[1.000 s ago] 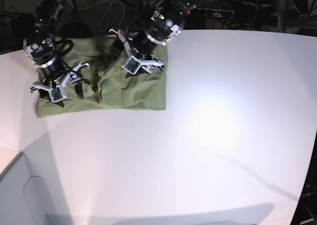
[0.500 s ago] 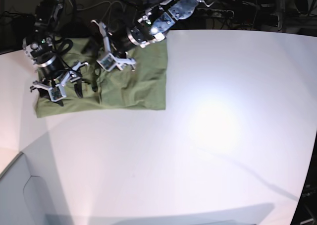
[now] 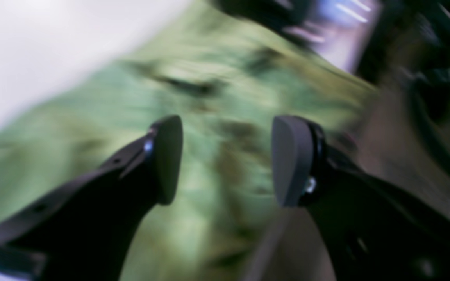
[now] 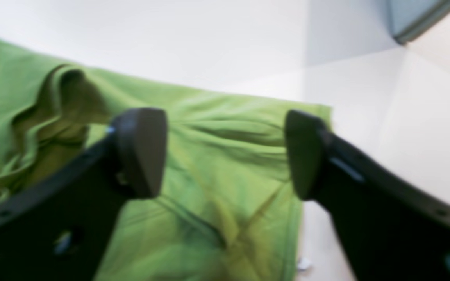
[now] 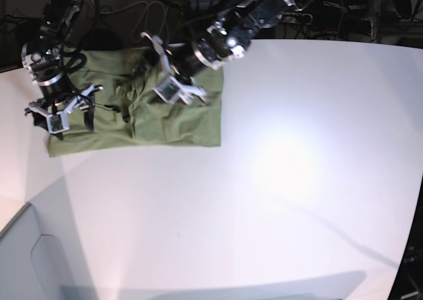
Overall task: Fold the T-shirt properly
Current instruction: 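Open the left gripper and lift it away from the folded shirt, then grasp the shirt's folded corner with the right gripper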
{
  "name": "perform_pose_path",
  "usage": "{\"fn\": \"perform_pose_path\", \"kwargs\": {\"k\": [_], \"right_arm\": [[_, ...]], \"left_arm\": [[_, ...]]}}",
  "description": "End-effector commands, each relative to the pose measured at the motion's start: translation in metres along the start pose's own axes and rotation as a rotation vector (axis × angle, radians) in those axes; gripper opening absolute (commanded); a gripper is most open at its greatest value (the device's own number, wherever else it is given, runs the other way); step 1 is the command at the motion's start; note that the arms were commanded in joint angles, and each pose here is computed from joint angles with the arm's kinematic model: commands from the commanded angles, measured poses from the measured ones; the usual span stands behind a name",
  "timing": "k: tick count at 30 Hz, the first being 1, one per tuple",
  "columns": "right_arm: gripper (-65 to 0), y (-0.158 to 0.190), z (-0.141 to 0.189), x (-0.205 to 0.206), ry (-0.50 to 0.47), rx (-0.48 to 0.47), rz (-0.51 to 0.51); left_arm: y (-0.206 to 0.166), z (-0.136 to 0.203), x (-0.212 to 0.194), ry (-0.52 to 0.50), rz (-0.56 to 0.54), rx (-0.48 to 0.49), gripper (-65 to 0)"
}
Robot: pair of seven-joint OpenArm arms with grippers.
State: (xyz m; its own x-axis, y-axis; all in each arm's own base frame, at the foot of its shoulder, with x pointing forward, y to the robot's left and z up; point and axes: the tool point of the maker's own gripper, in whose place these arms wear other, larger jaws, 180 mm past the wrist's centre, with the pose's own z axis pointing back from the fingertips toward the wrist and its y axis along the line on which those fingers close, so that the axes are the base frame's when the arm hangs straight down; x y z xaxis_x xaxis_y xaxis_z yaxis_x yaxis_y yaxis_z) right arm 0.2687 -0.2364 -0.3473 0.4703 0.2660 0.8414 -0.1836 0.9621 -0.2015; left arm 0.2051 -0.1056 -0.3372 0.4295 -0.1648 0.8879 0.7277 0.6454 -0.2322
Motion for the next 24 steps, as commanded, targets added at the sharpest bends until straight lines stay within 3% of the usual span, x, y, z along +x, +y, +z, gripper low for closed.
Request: {"fn": "perform_pose_path", "kwargs": {"k": [1,4,8,12,24], "right_arm": [[-14.4,-0.005,0.001,0.012,-0.05,-0.004,-0.003],[-10.1,-0.007,-0.002,0.002,-0.026,-0.002,-0.021],[-9.6,-0.018,-0.003,-0.009,-0.005,-0.029,-0.054],[-9.6,-0.031,-0.006,-0.026,0.024,-0.064,-0.112],[-9.6,-0.033,-0.016,-0.077,0.137,-0.045,-0.2]], "left_arm": [[0.009,0.008,0.013,-0.05,0.013,0.025,-29.8],[0.055,0.028,0.015,-0.07,0.049,0.164,-29.8],[0.116,0.06,0.003,-0.067,0.109,0.358,-29.7],[0.148,0.084,-0.005,-0.074,0.163,0.479,-29.7],[0.153,0.09,-0.044,0.007,0.218,0.515,-29.7]]}}
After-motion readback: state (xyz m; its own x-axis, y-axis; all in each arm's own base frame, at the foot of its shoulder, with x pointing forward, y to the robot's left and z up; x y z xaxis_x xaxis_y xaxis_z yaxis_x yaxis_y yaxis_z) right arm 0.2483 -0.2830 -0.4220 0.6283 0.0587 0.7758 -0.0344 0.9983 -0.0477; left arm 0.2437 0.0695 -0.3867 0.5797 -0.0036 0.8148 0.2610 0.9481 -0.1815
